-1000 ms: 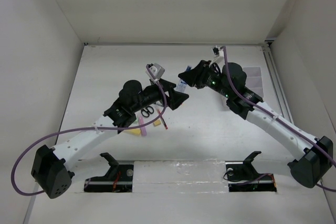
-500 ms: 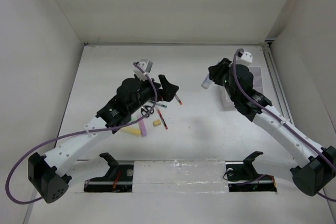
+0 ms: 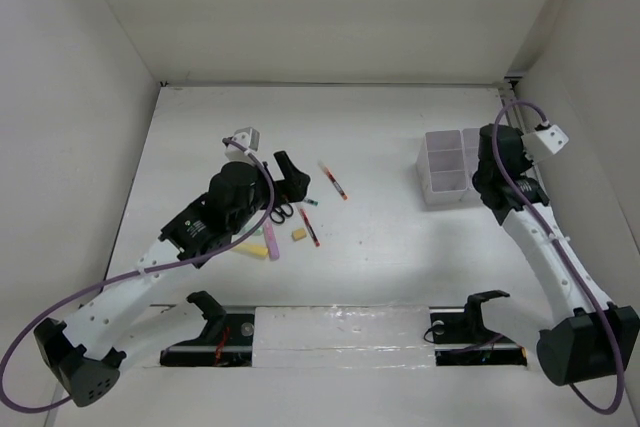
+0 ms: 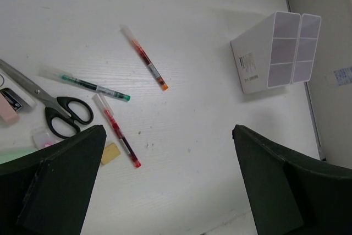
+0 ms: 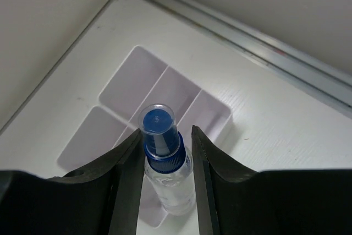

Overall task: Sort the stationery into containers
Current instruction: Place the stationery in the storage box.

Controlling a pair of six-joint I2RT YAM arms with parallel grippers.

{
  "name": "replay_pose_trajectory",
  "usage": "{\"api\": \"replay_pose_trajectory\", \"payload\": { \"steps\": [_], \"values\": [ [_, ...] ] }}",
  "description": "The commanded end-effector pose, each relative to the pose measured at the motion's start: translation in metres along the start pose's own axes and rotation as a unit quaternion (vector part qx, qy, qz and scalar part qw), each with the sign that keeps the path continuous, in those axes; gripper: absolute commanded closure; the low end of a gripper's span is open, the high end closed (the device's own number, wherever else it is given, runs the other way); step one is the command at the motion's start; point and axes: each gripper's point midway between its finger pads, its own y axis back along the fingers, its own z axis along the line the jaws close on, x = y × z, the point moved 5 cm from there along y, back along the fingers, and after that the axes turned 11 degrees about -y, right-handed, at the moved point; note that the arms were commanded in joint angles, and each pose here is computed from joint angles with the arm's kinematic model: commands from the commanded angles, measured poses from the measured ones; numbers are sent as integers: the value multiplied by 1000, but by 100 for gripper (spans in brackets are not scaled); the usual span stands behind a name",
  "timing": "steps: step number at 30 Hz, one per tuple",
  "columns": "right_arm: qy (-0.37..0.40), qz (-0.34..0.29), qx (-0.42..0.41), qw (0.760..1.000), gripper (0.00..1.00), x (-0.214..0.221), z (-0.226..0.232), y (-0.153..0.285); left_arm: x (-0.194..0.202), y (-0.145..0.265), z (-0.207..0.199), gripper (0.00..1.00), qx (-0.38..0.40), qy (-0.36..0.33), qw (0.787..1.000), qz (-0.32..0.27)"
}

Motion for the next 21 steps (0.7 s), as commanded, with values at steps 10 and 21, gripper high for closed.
{"api": "replay_pose_trajectory", "payload": {
  "steps": [10, 21],
  "values": [
    [-57, -63, 12, 996, 100, -16, -15, -30, 12, 2, -10, 0, 58, 0, 998, 12],
    [-17, -63, 45, 997, 100, -4, -8, -70, 13, 2, -17, 0, 89, -7, 996, 13]
  ]
}}
